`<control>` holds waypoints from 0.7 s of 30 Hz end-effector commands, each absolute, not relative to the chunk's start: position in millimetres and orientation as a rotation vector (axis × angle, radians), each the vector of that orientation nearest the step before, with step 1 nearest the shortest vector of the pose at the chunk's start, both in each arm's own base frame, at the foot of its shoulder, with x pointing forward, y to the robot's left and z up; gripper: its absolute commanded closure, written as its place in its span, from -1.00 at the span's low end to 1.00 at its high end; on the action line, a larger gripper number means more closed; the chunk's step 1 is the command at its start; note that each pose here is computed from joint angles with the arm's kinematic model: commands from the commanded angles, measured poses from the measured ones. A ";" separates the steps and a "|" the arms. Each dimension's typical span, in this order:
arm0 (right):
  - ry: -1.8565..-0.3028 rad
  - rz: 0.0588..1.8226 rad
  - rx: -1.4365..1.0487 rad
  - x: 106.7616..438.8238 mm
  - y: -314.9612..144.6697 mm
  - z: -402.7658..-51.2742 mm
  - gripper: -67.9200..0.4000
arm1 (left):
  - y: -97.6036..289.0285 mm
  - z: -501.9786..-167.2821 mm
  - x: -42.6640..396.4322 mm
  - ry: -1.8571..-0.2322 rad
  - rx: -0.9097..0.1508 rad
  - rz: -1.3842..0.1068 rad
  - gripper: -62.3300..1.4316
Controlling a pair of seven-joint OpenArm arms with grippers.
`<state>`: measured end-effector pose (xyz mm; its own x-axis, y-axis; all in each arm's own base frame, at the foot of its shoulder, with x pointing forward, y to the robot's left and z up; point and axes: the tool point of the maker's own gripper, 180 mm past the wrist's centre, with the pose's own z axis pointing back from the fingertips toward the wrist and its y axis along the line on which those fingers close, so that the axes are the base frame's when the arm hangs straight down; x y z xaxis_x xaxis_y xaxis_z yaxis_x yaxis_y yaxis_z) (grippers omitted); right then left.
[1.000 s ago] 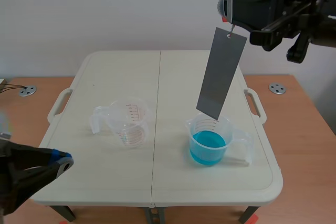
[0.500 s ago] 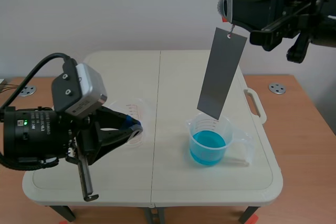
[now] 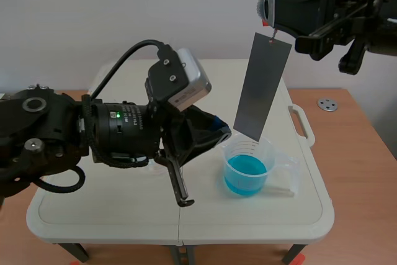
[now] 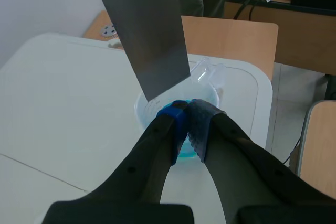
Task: Hold the metal plate by the orange handle, dip it into the blue solution, take it out and point at it, then put the plate back in the beaker on the left.
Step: 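Raise the plate and point at it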
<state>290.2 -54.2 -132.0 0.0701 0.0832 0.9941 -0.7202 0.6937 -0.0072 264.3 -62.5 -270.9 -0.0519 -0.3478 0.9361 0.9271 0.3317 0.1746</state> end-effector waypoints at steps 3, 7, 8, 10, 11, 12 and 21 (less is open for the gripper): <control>-1.415 0.681 0.586 288.3 -53.0 -121.4 0.96 | -75.0 -265.4 272.6 -1.212 -0.655 -1.143 0.87; -1.415 0.681 0.586 288.3 -53.0 -121.4 0.96 | -82.8 -276.1 278.4 -1.197 -0.641 -1.144 0.87; -1.415 0.681 0.586 288.3 -53.0 -121.4 0.96 | -84.4 -278.1 279.7 -1.196 -0.638 -1.144 0.87; -1.415 0.681 0.586 288.3 -53.0 -121.4 0.96 | -86.8 -282.0 281.4 -1.195 -0.633 -1.145 0.87; -1.415 0.681 0.587 288.3 -53.0 -121.5 0.96 | -88.2 -282.4 281.6 -1.201 -0.633 -1.146 0.87; -1.415 0.681 0.587 288.3 -53.0 -121.5 0.96 | -88.4 -282.9 282.3 -1.206 -0.630 -1.147 0.87; -1.415 0.681 0.587 288.3 -53.0 -121.5 0.96 | -88.5 -282.0 282.3 -1.214 -0.635 -1.146 0.87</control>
<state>290.2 -54.2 -132.0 0.0701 0.0832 0.9941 -0.7202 0.6937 -0.0072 282.7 -83.4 -294.8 -0.0384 -0.3693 0.9285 0.9201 0.3493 0.1770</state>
